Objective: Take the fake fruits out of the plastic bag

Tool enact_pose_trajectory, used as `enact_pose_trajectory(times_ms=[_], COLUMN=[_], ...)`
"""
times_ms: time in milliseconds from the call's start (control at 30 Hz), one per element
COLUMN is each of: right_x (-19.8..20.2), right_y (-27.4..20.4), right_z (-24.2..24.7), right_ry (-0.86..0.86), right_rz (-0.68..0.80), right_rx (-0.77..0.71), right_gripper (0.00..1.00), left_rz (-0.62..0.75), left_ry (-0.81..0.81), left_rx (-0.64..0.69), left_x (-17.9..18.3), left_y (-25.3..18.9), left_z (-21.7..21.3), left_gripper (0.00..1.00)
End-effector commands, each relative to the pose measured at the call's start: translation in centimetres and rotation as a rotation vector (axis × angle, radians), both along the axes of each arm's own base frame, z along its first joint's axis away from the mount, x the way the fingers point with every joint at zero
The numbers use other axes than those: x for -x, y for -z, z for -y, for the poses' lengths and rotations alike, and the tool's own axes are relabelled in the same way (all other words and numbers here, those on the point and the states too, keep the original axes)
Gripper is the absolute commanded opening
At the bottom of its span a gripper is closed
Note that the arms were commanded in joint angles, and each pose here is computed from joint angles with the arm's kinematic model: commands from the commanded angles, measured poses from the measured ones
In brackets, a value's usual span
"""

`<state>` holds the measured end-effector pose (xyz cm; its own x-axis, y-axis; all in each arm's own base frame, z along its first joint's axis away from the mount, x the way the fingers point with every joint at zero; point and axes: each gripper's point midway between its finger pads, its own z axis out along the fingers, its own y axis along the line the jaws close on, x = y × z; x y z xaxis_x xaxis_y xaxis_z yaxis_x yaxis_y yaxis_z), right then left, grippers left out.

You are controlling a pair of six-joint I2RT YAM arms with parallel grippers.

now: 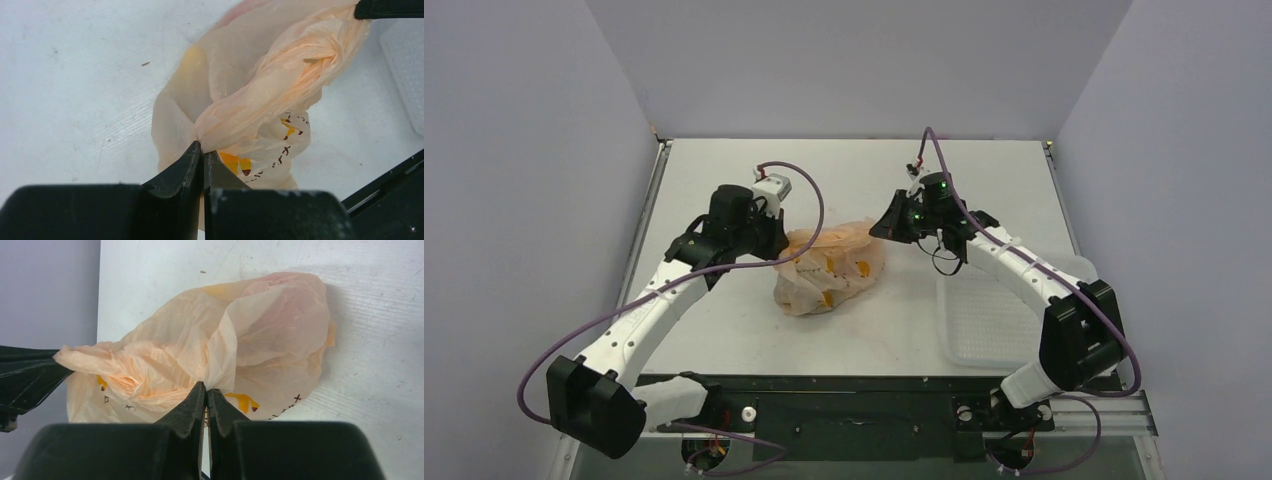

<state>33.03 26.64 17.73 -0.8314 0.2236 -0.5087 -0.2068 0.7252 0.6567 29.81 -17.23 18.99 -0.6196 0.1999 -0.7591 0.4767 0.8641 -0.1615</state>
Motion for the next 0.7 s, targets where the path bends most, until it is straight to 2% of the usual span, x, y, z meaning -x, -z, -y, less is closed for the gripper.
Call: enact_pose_trajectory(times_ms=[0, 167, 233, 367, 500, 567, 667], right_x=[-3.6, -4.7, -4.2, -2.7, -1.0, -0.1, 1.4], right_y=[-0.9, -0.3, -0.5, -1.8, -2.9, -3.0, -3.9], right_z=[1.2, 1.0, 0.6, 0.7, 1.4, 1.5, 0.4], right_ry=[0.054, 0.048, 0.032, 0.015, 0.027, 0.025, 0.007], right_rz=[0.067, 0.050, 0.055, 0.104, 0.146, 0.154, 0.174], right_rx=[0.009, 0.031, 0.022, 0.023, 0.033, 0.044, 0.027], right_gripper=[0.00, 0.00, 0.03, 0.21, 0.45, 0.52, 0.57], left_rz=[0.122, 0.167, 0.158, 0.148, 0.145, 0.148, 0.153], left_ry=[-0.121, -0.102, -0.074, -0.043, -0.009, 0.001, 0.013], left_rx=[0.000, 0.031, 0.047, 0.069, 0.093, 0.101, 0.112], left_x=[-1.5, -1.2, -1.1, -0.9, -0.6, -0.5, -0.4], left_y=[-2.5, -3.5, -3.4, -3.4, -3.6, -3.7, -3.9], left_z=[-2.9, -2.8, -2.3, -1.6, -1.0, -0.8, -0.6], left_gripper=[0.00, 0.00, 0.00, 0.00, 0.00, 0.00, 0.00])
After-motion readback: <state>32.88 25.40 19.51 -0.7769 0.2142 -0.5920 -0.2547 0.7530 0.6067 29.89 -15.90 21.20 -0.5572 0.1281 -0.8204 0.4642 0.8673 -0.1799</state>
